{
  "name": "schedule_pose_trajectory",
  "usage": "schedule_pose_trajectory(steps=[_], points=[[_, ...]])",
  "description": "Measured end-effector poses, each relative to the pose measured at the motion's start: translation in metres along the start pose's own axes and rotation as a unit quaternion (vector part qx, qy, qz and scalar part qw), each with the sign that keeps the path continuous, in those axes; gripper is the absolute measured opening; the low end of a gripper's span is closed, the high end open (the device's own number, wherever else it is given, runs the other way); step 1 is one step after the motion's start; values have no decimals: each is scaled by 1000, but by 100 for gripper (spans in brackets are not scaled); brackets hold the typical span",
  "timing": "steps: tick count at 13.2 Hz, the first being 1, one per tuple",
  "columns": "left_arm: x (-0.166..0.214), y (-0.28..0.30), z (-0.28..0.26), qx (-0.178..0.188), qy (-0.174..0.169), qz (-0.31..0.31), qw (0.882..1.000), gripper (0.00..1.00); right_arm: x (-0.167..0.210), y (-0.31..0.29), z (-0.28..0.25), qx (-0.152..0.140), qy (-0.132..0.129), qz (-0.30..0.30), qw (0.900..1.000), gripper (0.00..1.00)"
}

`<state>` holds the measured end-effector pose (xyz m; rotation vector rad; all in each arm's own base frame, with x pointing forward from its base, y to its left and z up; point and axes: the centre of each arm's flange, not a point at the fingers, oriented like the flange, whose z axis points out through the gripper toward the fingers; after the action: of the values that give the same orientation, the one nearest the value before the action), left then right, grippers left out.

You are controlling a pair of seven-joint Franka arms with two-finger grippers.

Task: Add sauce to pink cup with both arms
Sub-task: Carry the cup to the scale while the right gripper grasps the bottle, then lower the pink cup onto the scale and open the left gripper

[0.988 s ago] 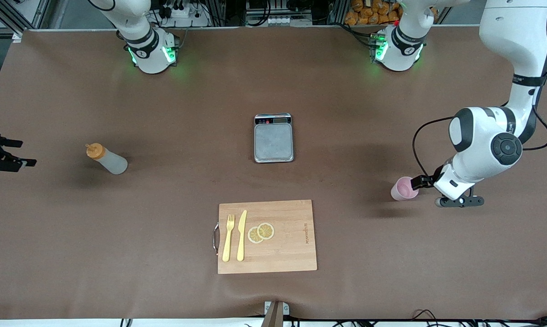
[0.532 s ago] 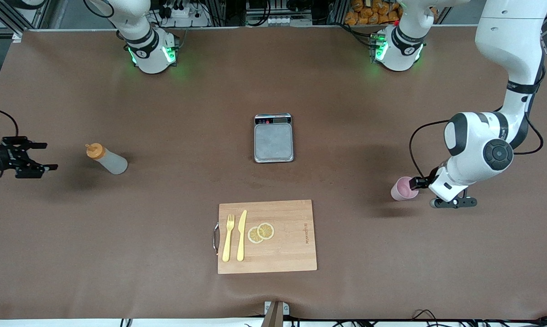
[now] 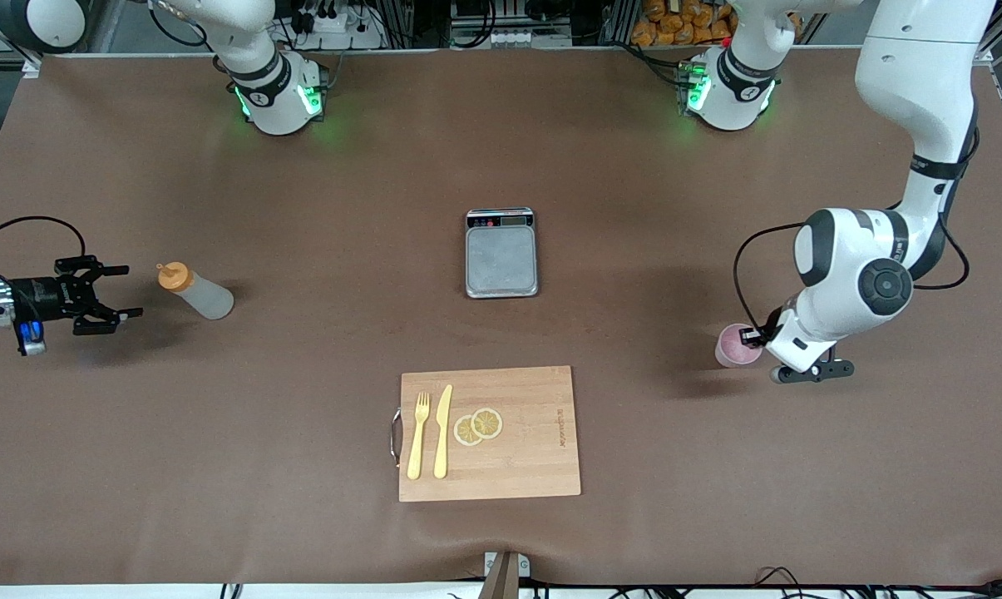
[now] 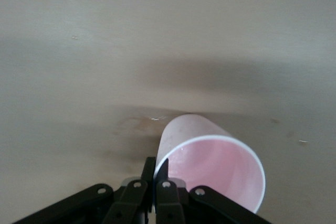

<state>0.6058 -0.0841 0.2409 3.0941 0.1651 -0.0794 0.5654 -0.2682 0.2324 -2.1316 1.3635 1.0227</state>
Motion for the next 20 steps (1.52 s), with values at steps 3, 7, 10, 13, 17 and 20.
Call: schedule_pose_trajectory(steps=[3, 7, 10, 13, 17, 20], points=[[-17, 67, -17, -20, -1, -12, 1000, 3, 9, 0, 14, 4, -19, 5, 1000, 100], [-65, 164, -61, -43, -10, -45, 998, 3, 24, -2, 47, 5, -58, 12, 998, 100], [-117, 243, -74, -53, -16, -74, 996, 3, 28, -3, 69, 1, -81, 16, 997, 100], [-168, 308, -76, -48, -12, -82, 995, 3, 29, -3, 87, -2, -99, 6, 995, 100], [-215, 361, -70, -45, -14, -78, 996, 3, 29, -4, 97, 1, -112, 1, 994, 100], [-230, 377, -50, -25, -2, -85, 996, 3, 28, -4, 103, 1, -121, 0, 993, 100]])
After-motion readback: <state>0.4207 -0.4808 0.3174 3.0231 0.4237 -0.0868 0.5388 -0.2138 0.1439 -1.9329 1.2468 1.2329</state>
